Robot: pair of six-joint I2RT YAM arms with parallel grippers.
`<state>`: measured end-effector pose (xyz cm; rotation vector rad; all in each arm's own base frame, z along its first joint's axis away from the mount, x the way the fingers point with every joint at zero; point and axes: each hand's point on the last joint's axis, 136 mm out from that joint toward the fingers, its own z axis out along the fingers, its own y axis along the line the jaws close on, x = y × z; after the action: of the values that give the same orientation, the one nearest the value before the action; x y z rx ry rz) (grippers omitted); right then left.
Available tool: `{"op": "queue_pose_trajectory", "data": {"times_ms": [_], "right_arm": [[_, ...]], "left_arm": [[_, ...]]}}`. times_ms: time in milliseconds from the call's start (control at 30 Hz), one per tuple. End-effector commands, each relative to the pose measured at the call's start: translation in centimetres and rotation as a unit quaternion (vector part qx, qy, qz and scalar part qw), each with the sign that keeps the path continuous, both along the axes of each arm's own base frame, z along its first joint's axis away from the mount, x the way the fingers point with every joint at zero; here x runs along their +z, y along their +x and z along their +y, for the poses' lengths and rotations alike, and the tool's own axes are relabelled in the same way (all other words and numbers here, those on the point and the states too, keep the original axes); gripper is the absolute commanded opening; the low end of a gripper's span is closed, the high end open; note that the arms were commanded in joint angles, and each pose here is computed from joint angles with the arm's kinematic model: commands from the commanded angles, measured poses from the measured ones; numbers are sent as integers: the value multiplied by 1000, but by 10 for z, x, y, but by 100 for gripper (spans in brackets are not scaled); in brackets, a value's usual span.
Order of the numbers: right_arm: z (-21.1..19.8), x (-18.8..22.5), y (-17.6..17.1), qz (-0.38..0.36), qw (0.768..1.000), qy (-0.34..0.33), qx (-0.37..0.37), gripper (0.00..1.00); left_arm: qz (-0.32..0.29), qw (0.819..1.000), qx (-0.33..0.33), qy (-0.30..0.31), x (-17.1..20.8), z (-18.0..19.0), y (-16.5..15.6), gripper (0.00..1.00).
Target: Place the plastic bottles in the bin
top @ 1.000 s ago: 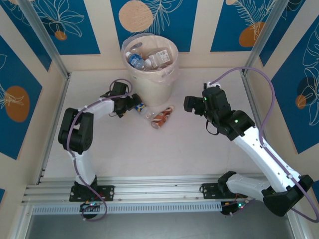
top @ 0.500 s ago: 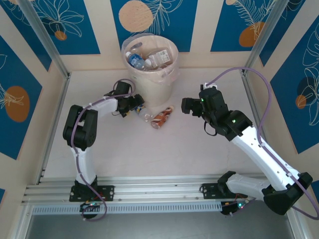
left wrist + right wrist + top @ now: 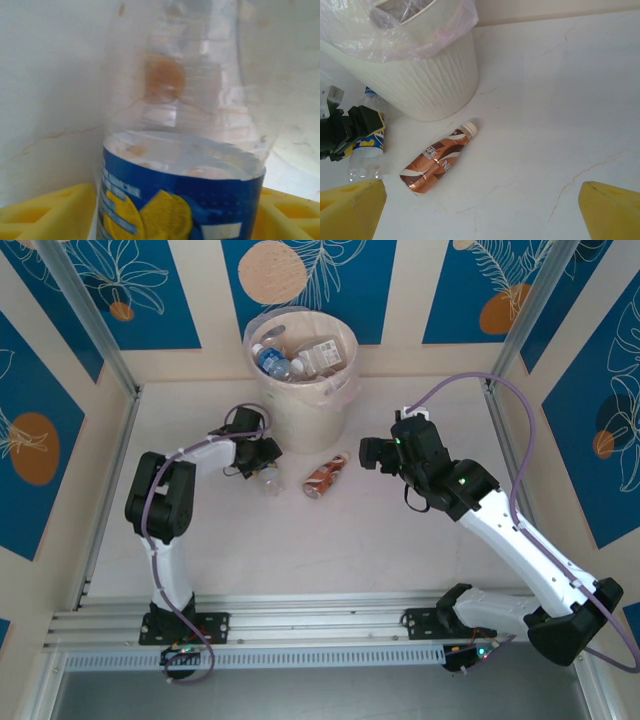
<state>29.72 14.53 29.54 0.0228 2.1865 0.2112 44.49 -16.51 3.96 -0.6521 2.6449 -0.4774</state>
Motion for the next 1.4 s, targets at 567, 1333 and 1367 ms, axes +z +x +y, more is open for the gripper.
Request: {"op": "queue_pose_trajectory", "data": {"times_ms": [567,1333,1367], "right_arm": [[-11,19,-3,-30,999,1,-24,99],[-21,3,-12,-20,999,5,-44,99],[-22,2,-13,-20,999,6,-45,99]], "left_arm": [[-60,994,6,89,73,41,-15,58],[-280,959,12,-39,306,25,-36,60],[-286,957,15,-47,313,22,-32,60]]}}
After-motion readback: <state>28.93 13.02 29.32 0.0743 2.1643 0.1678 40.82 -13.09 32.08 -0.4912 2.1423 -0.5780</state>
